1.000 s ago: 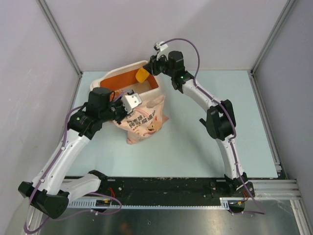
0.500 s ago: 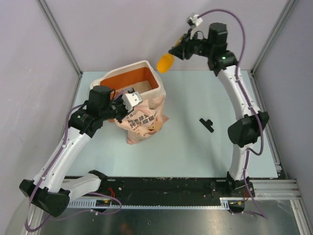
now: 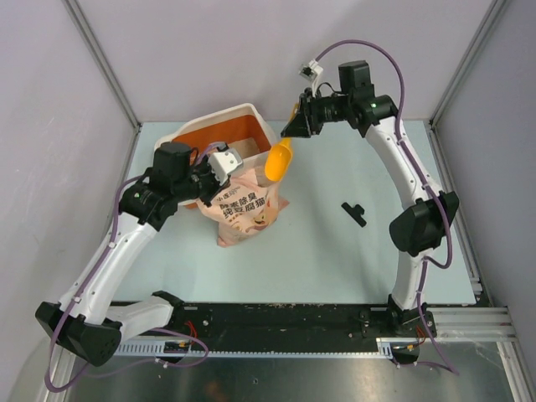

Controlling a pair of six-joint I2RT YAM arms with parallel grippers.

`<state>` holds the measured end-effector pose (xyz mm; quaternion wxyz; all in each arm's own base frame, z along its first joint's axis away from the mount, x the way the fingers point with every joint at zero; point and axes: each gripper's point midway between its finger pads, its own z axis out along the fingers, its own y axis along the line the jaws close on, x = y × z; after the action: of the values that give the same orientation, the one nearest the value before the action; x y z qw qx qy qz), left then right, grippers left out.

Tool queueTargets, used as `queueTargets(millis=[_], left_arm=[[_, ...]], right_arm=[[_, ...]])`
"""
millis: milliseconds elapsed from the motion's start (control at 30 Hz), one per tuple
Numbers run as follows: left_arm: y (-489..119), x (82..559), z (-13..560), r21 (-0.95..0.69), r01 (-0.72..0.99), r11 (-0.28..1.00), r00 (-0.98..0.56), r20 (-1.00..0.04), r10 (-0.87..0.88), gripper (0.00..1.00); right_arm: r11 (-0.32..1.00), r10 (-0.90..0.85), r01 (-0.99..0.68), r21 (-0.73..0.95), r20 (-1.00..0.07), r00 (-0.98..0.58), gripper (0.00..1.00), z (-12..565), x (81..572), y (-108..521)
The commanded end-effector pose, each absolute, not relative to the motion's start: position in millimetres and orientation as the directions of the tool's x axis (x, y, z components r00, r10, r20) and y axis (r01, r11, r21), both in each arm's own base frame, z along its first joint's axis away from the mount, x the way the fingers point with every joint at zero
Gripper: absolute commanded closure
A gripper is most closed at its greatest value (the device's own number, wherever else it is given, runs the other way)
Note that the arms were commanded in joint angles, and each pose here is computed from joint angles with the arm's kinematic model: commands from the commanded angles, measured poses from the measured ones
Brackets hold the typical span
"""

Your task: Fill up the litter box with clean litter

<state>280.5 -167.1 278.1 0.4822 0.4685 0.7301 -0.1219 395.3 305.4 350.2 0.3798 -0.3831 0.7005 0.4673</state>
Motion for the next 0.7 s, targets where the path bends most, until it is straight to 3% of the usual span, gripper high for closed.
queueTargets(millis=[0,33,67,100,133,233,433,667], left_arm=[[-174.3,290.5,323.2,0.316,0.766,0.56,-0.001,-0.871,0.491,1.0],[-174.5,290.9,325.8,0.318,0.763,0.562,0.004,-0.873,0.488,1.0],[-174.8,291.1,326.0,0.314,0.763,0.564,0.001,-0.874,0.485,1.0],[-176.0,290.9,327.1,0.309,0.765,0.565,0.0,-0.877,0.48,1.0],[-176.4,290.1,329.0,0.307,0.766,0.564,0.003,-0.88,0.475,1.0],[-178.4,287.6,329.5,0.296,0.775,0.559,0.003,-0.885,0.465,1.0],[-180.9,280.7,333.0,0.277,0.786,0.552,0.006,-0.897,0.442,1.0],[-178.4,276.4,336.1,0.288,0.781,0.555,0.019,-0.898,0.44,1.0]], right_arm=[[0.254,-0.213,-0.908,0.334,-0.896,-0.389,1.0,347.9,376.0,315.6],[0.287,-0.22,-0.902,0.324,-0.894,-0.391,1.0,340.7,378.0,318.8],[0.427,-0.209,-0.852,0.303,-0.883,-0.419,1.0,329.6,395.5,315.5],[0.467,-0.165,-0.85,0.243,-0.921,-0.354,1.0,348.8,397.3,323.0],[0.532,-0.164,-0.806,0.259,-0.903,-0.398,1.0,320.0,403.0,320.9],[0.627,-0.057,-0.733,0.263,-0.923,-0.38,1.0,319.0,405.9,328.6],[0.602,-0.09,-0.745,0.286,-0.903,-0.419,1.0,309.0,388.8,356.8],[0.593,-0.055,-0.766,0.247,-0.937,-0.345,1.0,352.0,401.1,337.5]])
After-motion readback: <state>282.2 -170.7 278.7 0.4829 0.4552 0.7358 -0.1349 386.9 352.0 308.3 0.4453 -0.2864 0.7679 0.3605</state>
